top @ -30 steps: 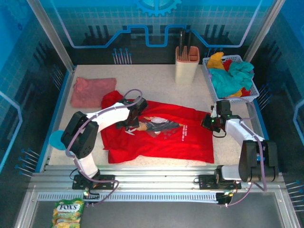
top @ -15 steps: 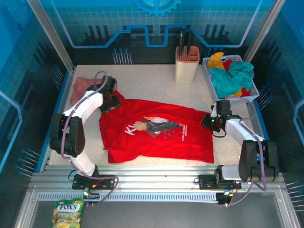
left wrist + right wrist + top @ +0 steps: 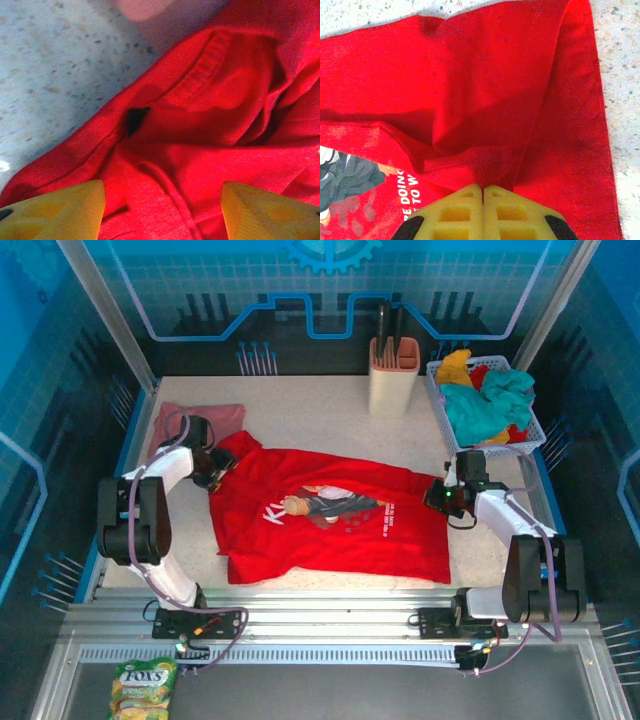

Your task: Fold and stack the t-shirts

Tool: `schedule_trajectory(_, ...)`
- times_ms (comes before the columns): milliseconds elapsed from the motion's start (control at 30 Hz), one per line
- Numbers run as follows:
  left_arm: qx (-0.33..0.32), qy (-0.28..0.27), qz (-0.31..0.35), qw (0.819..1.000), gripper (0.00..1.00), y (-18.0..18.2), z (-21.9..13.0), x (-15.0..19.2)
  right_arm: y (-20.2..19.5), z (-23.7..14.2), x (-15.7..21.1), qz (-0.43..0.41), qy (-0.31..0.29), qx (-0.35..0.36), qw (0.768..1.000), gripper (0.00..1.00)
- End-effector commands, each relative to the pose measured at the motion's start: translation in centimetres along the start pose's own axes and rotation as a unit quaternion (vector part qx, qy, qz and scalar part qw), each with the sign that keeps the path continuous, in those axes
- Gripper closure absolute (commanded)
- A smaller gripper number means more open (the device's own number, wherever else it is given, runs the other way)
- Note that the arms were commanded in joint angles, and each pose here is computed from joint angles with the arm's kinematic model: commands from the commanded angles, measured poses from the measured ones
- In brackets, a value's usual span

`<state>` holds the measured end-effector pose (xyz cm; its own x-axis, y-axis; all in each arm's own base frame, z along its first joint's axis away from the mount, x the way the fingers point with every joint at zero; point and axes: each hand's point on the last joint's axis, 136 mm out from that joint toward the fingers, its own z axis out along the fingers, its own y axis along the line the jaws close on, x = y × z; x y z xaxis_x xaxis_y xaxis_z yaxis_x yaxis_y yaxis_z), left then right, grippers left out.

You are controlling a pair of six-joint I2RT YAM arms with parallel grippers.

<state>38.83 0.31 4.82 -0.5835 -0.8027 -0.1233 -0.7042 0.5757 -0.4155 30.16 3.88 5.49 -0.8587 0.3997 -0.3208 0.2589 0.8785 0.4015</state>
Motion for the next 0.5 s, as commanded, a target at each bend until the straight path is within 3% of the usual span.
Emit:
schedule_trajectory(0,0.018,0.021,-0.043,0.999,0.39,0.2,1.5,0.0,0.3,-0.5,-1.0,-0.001,-0.011,-0.010,1.000,1.00)
schedule_trajectory(200,0.003,0.009,-0.045,0.999,0.46,1.2,1.3,0.1,0.0,-0.5,-1.1,-0.003,-0.012,-0.006,1.000,1.00)
schedule_trajectory(467,-0.003,0.006,-0.038,0.999,0.72,1.4,1.1,0.0,0.2,-0.6,-1.7,0.002,-0.017,-0.009,1.000,1.00)
